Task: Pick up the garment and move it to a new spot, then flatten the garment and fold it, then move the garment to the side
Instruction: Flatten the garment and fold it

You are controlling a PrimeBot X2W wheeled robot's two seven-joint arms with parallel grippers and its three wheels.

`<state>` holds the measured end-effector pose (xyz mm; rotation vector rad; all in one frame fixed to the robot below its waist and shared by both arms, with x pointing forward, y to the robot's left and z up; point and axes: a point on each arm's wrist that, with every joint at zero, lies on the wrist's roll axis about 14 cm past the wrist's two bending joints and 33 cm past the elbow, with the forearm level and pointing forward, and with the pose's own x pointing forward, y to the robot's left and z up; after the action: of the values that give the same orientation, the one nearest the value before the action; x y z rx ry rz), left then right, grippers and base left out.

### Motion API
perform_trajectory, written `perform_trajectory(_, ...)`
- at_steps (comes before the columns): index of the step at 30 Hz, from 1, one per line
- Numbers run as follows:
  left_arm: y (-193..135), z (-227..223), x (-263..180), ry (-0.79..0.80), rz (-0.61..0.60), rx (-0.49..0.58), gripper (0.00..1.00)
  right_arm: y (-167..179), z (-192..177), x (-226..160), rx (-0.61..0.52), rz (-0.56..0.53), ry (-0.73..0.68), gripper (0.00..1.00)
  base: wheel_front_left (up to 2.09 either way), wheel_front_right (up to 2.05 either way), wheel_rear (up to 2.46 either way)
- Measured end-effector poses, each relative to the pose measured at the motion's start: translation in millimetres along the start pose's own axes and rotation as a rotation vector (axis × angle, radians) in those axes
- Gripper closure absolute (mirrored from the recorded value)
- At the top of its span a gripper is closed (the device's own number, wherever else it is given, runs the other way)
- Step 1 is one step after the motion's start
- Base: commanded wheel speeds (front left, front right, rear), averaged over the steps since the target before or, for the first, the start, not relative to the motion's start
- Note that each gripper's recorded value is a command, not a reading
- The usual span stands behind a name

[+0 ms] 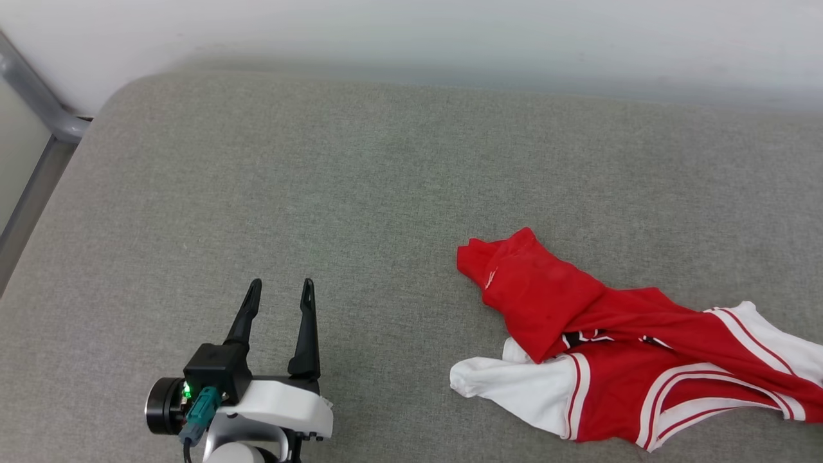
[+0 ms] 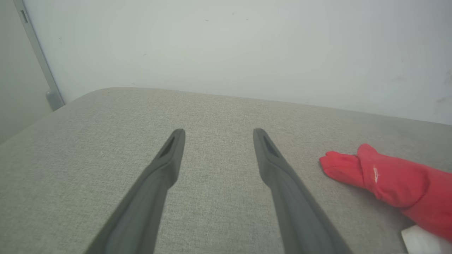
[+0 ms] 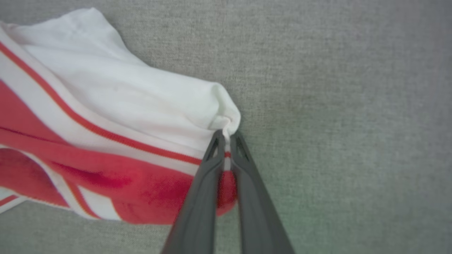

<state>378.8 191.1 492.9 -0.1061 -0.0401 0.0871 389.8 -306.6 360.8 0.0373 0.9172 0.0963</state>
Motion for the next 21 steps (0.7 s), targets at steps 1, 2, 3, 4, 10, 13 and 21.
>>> perform_trajectory(1,0.1,0.5,-0.8,-0.001,-0.001,0.003,0.0,2.2,4.5,0.0,-0.001,0.002,-0.033,0.0,0.0,0.0,0.0)
perform_trajectory(2,0.4,0.4,-2.1,-0.001,-0.002,0.006,0.0,3.4,10.1,-1.0,-0.015,0.002,-0.07,0.0,0.0,0.0,0.0)
perform_trajectory(3,0.6,-0.2,-3.6,0.001,-0.002,0.008,0.0,3.1,19.1,-3.1,-0.031,-0.001,-0.117,0.0,0.0,0.0,0.0)
perform_trajectory(4,0.5,-0.2,-4.7,0.001,-0.004,0.011,0.0,3.8,29.7,-5.4,-0.043,-0.002,-0.164,0.0,0.0,0.0,0.0)
perform_trajectory(10,-0.4,5.7,-6.0,-0.017,-0.009,0.016,0.0,28.1,122.4,-36.0,-0.156,0.057,-0.471,0.0,0.0,0.0,0.0)
perform_trajectory(13,-0.3,7.4,-6.0,-0.022,-0.009,0.017,0.0,56.8,167.0,-57.1,-0.219,0.123,-0.591,0.0,0.0,0.0,0.0)
perform_trajectory(21,1.0,3.1,-5.6,-0.008,-0.005,0.021,0.0,165.0,215.5,-80.3,-0.47,0.308,-0.611,0.0,0.0,0.0,0.0)
